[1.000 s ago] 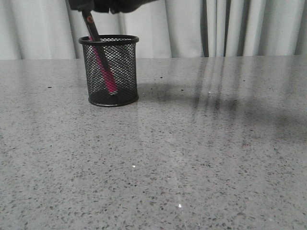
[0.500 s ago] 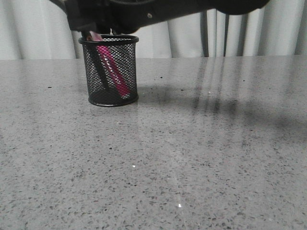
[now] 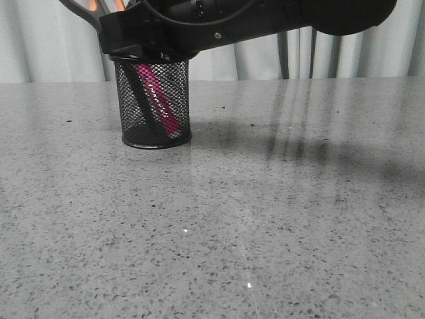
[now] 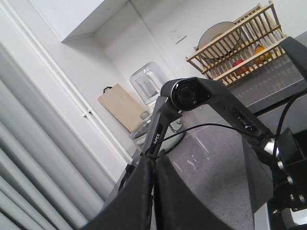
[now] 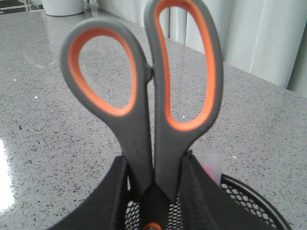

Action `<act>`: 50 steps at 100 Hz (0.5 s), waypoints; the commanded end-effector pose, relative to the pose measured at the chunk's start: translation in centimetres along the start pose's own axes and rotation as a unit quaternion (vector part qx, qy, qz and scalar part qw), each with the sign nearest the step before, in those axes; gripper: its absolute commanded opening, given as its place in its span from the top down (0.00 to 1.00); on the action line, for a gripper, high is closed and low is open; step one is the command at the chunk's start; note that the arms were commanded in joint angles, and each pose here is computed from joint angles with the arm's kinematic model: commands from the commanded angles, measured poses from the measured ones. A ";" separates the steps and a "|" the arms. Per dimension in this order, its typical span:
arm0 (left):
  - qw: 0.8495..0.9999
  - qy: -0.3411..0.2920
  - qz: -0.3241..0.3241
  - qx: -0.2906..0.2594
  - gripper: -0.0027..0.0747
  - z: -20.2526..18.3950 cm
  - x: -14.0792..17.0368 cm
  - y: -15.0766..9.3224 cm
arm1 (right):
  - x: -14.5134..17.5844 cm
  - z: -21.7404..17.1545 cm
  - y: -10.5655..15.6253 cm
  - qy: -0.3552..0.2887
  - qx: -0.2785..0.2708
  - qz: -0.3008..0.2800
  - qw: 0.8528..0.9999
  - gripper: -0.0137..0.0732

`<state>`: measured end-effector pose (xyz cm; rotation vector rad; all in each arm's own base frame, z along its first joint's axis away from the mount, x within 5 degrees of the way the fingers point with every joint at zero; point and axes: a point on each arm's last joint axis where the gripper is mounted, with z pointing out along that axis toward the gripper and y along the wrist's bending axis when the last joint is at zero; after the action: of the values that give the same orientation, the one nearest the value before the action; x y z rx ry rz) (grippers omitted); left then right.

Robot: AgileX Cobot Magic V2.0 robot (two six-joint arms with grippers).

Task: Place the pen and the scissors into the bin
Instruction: 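Carry the scissors with the right gripper over the mesh cup, blades down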

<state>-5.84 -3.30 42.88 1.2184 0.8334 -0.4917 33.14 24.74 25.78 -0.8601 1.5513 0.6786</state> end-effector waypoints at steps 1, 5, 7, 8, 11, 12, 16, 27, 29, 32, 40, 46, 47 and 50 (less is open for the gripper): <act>0.999 -0.024 -0.025 -0.015 0.99 0.3 -0.6 0.8 | -2.0 -0.9 -0.1 -0.024 0.010 -0.005 1.000 0.93; 0.999 -0.024 -0.025 -0.015 0.99 0.3 -0.6 0.8 | -2.0 -0.9 -0.1 -0.024 0.010 -0.004 1.000 0.93; 0.999 -0.024 -0.025 -0.015 0.99 0.3 -0.6 0.8 | -2.0 -0.9 -0.1 -0.024 0.010 -0.004 1.000 0.93; 0.999 -0.024 -0.025 -0.015 0.99 0.3 -0.6 0.8 | -2.0 -0.9 -0.1 -0.024 0.010 -0.004 1.000 0.93; 0.999 -0.024 -0.025 -0.015 0.99 0.3 -0.6 0.8 | -2.0 -0.9 -0.1 -0.024 0.010 -0.003 1.000 0.93; 0.999 -0.024 -0.025 -0.015 0.99 0.3 -0.6 0.8 | -2.0 -0.9 -0.1 -0.024 0.010 -0.003 1.000 0.93; 0.999 -0.024 -0.025 -0.015 0.99 0.3 -0.6 0.8 | -2.0 -0.9 -0.1 -0.024 0.010 -0.003 1.000 0.93; 0.999 -0.024 -0.025 -0.015 0.99 0.3 -0.6 0.8 | -2.1 -0.9 -0.3 -0.029 0.015 0.009 0.999 0.85; 0.999 -0.024 -0.025 -0.015 0.99 0.3 -0.6 0.8 | -2.1 -0.9 -0.3 -0.030 0.016 0.011 0.999 0.84; 0.999 -0.024 -0.025 -0.015 0.99 0.3 -0.6 0.8 | -2.2 -0.9 -0.3 -0.030 0.017 0.013 0.999 0.79; 0.999 -0.024 -0.025 -0.015 0.99 0.3 -0.6 0.8 | -2.2 -0.9 -0.4 -0.034 0.021 0.022 0.999 0.69; 0.999 -0.024 -0.025 -0.015 0.99 0.3 -0.6 0.8 | -2.2 -0.9 -0.4 -0.035 0.022 0.027 0.999 0.60; 0.999 -0.024 -0.025 -0.015 0.99 0.3 -0.6 0.8 | -2.2 -0.9 -0.4 -0.035 0.022 0.028 0.999 0.58; 0.999 -0.024 -0.025 -0.015 0.99 0.3 -0.6 0.8 | -2.2 -0.9 -0.4 -0.036 0.021 0.029 0.999 0.55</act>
<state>-5.84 -3.30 42.88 1.2184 0.8334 -0.4917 33.33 24.61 25.86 -0.8035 1.5735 0.6921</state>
